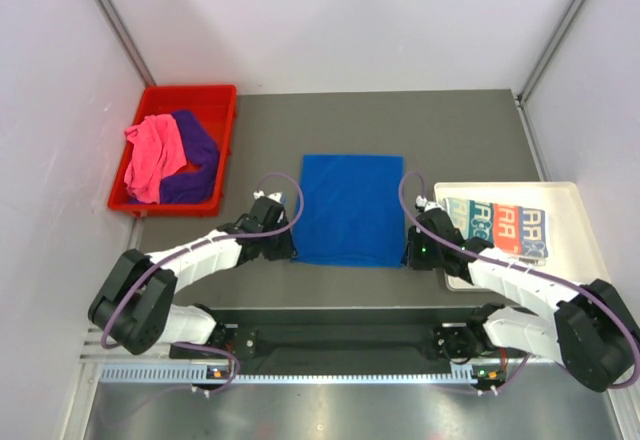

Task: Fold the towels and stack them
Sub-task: Fold the towel

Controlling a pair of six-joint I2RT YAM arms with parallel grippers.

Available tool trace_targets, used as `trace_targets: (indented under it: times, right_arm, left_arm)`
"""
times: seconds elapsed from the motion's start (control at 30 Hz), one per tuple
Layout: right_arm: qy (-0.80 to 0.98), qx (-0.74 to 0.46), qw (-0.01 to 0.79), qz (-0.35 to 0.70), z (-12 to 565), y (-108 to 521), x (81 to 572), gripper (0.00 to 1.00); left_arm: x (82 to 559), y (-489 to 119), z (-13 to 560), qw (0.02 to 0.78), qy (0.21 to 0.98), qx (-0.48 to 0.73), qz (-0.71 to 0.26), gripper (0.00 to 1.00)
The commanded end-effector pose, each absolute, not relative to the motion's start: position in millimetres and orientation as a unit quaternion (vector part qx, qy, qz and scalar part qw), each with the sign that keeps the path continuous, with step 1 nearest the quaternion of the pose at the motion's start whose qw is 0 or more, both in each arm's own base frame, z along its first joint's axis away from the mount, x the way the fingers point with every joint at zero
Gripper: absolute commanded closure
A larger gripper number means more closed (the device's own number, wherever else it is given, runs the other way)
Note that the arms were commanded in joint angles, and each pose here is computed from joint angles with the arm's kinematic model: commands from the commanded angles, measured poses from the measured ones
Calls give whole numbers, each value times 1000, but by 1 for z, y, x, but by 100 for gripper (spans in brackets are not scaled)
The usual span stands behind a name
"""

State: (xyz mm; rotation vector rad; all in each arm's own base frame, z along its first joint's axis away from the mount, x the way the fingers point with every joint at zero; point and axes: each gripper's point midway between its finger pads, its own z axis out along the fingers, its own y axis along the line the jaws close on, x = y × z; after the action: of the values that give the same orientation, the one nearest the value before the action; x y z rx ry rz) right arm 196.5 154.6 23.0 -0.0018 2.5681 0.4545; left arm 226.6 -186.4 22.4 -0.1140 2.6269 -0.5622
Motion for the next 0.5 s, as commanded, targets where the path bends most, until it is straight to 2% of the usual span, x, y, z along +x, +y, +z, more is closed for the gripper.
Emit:
trace_targets:
  times: [0.0,0.07,0.2,0.33,0.43,0.47]
  right_arm:
    - [944,-1,281,172,30,160,202,88]
    - [944,2,285,164,32,154,200,95]
    - [945,7,286,158,32,149,196,100]
    - [947,7,279,161,27,148,191,100]
    - [946,10,280,166,30,150,191,95]
    - [943,11,286,170,34,151,192,90]
  left_arm:
    - [226,-180,22,231,953,-48,-189,84]
    - [227,-178,26,236,953,-48,-185,84]
    - [225,-175,29,236,954,-48,-181,84]
    - [222,-174,30,234,955,-45,-179,83]
    - [227,-178,41,244,950,-42,-192,75]
    - [229,-179,48,250,947,-41,-196,71]
